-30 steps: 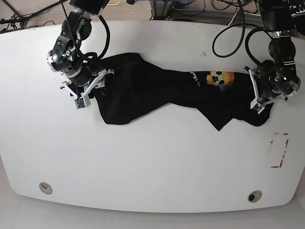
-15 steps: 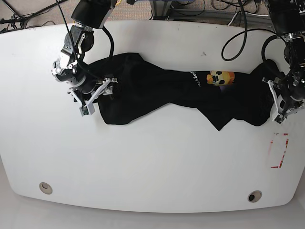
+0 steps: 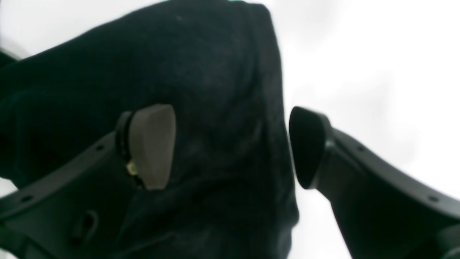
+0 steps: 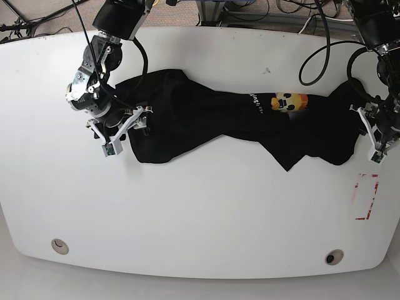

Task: Fold the T-shirt properly
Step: 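Stretch the shirt between both grippers, right gripper shifting along its edge, then open the right gripper and move it away from the shirt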

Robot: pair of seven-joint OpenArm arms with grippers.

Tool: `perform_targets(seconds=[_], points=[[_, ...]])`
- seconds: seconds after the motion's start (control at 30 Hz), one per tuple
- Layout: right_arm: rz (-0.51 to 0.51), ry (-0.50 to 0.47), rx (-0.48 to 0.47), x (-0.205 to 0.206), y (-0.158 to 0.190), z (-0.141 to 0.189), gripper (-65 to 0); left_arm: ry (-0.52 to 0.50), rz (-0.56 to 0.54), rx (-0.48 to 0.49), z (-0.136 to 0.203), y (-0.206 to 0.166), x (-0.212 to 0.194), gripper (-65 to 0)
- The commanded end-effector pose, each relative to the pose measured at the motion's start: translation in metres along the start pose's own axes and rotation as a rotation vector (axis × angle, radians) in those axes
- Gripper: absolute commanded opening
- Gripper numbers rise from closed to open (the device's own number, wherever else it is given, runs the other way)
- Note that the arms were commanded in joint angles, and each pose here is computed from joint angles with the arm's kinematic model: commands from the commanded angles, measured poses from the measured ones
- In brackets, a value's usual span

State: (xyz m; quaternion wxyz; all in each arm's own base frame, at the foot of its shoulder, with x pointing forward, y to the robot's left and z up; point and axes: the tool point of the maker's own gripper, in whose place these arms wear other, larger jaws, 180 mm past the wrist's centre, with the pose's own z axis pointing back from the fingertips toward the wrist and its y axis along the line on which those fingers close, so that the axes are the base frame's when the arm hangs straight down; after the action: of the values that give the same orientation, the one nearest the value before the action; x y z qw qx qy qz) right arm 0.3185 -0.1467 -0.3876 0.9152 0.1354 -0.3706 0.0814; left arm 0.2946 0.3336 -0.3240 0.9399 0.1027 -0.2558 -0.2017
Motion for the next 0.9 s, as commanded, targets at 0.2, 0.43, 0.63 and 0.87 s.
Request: perform_targets(seconds=[0.2,0.43,0.63,0.87], points=[[0.003,-0.038,0.009,0.011,0.000,0.002,-17.0,-0.012,0.013,0.043,0.007,0.020,0.003,-43.6],[-0.011,-0.031,0.025,0.008,0.002,-0.003,-17.1,-0.025,0.036,0.065,0.013,0.028,0.003,-42.4],[-0.012,-0.022,0.024,0.005,0.002,-0.001,-17.5,-0.029,0.049,0.065,0.012,0.031,0.001,-41.6],[-0.009,-0.013,0.018,0.003,-0.006,0.002,-17.6,-0.024,0.050,0.053,0.009,0.029,0.000,-42.1]])
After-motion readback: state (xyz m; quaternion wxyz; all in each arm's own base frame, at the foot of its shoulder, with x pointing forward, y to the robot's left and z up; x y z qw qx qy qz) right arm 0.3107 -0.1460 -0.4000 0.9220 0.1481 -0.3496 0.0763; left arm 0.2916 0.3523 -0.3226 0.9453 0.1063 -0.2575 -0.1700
